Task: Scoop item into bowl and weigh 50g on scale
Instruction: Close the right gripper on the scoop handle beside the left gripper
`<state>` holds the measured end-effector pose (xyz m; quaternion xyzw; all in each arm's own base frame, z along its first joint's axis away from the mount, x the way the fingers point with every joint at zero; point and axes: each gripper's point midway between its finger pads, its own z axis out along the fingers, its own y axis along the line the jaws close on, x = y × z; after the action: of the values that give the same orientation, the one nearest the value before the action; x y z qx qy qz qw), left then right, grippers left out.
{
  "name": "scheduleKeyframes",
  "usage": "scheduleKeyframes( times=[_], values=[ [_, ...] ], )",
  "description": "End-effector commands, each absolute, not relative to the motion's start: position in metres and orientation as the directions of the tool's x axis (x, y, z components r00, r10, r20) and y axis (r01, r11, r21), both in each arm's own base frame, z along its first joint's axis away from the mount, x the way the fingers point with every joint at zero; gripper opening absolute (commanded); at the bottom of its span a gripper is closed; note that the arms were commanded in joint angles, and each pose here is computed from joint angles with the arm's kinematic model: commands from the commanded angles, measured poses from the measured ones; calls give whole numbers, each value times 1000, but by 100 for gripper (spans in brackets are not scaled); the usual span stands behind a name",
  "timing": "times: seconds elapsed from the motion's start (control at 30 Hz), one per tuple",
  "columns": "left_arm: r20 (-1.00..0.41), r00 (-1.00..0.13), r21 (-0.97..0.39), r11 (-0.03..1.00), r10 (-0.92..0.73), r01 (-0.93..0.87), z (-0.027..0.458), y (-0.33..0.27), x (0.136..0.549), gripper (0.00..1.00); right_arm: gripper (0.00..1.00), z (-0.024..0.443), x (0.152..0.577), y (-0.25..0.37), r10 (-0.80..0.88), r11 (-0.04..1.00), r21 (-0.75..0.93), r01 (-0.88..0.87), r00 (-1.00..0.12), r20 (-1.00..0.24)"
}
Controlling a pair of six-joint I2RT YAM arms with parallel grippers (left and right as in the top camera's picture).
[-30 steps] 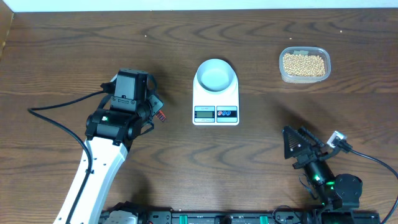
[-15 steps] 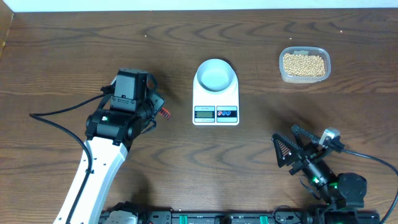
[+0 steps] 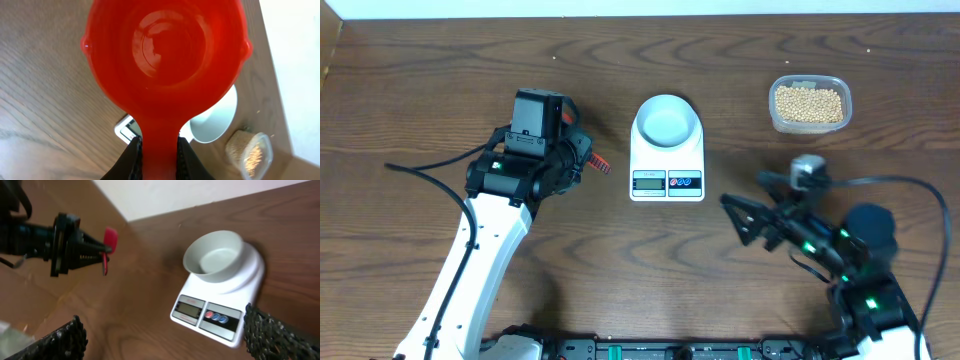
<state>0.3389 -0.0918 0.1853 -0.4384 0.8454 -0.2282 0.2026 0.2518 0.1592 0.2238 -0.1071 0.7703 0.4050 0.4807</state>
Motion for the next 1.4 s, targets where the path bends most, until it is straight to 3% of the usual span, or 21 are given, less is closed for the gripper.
scheduleKeyframes(
  times=[0.0, 0.3, 0.5, 0.77, 1.37],
  values=[
    [-78, -469, -596, 418, -880, -686, 196, -95, 342, 7, 99, 232, 264, 183, 133, 670, 426, -608, -466, -875],
    [34, -452, -573, 354, -891, -739, 190, -105, 329, 7, 99, 228, 285, 258, 25, 610, 373, -699, -454, -891],
    [106, -407, -555, 286, -907, -781, 188, -109, 324, 7, 91, 220, 289, 303, -40, 552, 354, -755, -448, -893],
    [114, -396, -554, 273, -911, -786, 189, -109, 324, 7, 86, 214, 306, 333, -42, 530, 374, -761, -464, -885],
    [128, -375, -552, 248, -918, -796, 189, -109, 324, 7, 52, 219, 302, 362, 7, 445, 403, -800, -447, -895]
  ],
)
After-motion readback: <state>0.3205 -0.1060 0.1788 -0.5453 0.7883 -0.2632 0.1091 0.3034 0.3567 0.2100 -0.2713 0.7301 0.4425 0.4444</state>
